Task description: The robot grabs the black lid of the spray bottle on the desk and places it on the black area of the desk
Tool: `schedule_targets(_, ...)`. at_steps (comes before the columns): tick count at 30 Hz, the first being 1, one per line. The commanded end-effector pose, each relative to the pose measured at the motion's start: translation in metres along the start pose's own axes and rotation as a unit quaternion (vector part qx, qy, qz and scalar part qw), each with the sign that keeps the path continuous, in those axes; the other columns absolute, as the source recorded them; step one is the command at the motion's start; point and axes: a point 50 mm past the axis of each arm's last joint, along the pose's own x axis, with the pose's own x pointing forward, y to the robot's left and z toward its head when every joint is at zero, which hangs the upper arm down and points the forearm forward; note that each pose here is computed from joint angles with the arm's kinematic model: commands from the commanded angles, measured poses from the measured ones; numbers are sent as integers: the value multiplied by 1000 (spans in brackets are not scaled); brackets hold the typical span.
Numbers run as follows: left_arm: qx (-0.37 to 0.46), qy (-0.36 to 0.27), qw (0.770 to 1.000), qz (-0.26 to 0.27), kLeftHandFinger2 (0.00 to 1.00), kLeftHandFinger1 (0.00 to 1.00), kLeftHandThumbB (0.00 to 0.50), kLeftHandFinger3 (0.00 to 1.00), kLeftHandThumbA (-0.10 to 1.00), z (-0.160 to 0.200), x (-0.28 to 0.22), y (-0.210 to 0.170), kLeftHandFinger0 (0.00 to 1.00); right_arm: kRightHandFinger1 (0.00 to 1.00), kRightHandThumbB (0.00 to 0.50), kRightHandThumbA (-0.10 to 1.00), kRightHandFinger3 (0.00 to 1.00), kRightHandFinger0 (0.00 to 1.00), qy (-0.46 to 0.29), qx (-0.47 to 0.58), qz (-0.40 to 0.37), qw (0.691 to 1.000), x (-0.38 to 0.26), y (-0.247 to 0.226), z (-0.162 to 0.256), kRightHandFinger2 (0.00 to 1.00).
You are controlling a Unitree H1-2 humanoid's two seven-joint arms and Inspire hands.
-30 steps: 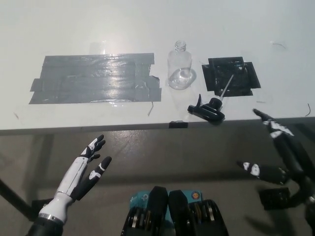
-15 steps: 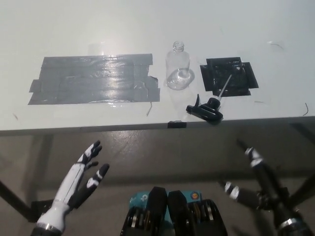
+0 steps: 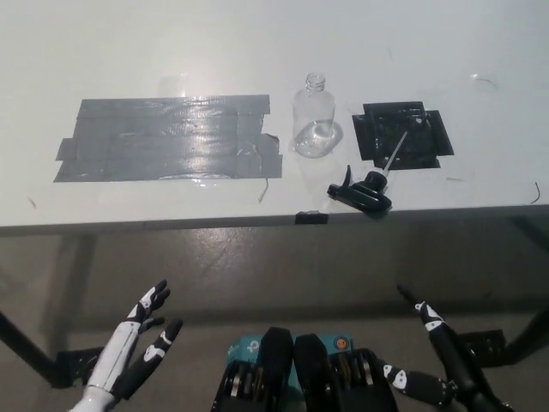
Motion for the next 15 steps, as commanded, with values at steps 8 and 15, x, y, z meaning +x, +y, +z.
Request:
schedule_targets(8, 7, -40, 999, 17, 1000, 1000, 195, 1000, 855, 15, 5, 9, 920, 1000, 317, 779, 1000, 1000, -54, 10, -19, 998, 5, -11, 20, 1000)
schedule_targets(15, 8, -36, 999, 14, 1000, 1000, 176, 1000, 821, 12, -2, 6, 905, 1000, 322, 789, 1000, 1000, -44, 7, -13, 999, 1, -7, 18, 1000)
